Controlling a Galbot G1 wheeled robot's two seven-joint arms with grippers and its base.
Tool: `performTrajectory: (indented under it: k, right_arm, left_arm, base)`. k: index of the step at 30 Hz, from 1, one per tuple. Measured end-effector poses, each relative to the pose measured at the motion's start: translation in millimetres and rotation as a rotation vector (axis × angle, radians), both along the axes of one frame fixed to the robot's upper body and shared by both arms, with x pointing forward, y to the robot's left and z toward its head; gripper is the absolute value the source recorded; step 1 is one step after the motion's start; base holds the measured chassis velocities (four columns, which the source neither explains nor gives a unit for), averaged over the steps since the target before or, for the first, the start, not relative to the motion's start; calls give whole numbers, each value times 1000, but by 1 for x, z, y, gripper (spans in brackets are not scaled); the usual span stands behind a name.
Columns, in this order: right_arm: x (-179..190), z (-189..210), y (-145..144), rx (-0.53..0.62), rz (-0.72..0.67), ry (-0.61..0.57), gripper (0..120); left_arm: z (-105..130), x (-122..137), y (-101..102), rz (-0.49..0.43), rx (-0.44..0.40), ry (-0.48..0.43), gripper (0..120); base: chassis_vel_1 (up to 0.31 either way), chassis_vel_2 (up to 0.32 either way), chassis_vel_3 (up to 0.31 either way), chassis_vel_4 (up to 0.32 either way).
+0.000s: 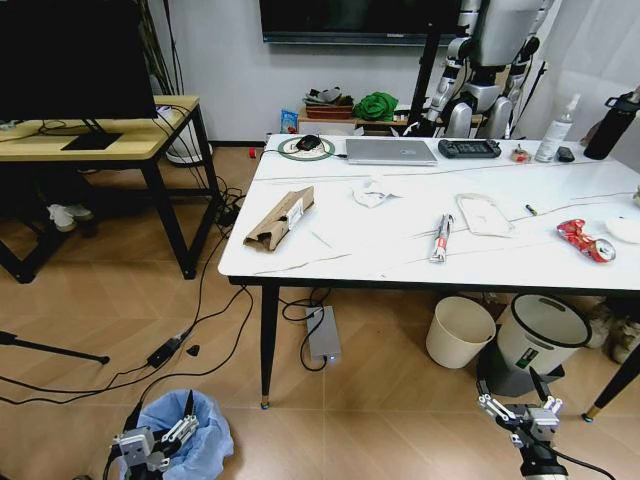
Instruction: Pick up the trash bin and place the trash from the table into it.
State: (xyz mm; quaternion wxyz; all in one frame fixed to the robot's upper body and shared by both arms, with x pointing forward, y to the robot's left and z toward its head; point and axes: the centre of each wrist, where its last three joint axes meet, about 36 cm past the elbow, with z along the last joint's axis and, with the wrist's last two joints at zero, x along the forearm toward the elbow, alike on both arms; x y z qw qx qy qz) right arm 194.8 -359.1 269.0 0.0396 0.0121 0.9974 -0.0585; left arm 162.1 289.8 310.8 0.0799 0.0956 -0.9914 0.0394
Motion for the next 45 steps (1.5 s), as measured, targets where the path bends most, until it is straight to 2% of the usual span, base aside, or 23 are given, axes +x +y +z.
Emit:
performTrajectory:
  k: [45]
  right_arm:
    - [4, 0, -2, 1, 3, 0, 100]
  left_arm:
    - [-2, -1, -1, -1, -4, 6, 100]
  base:
    - [0, 0, 0, 0]
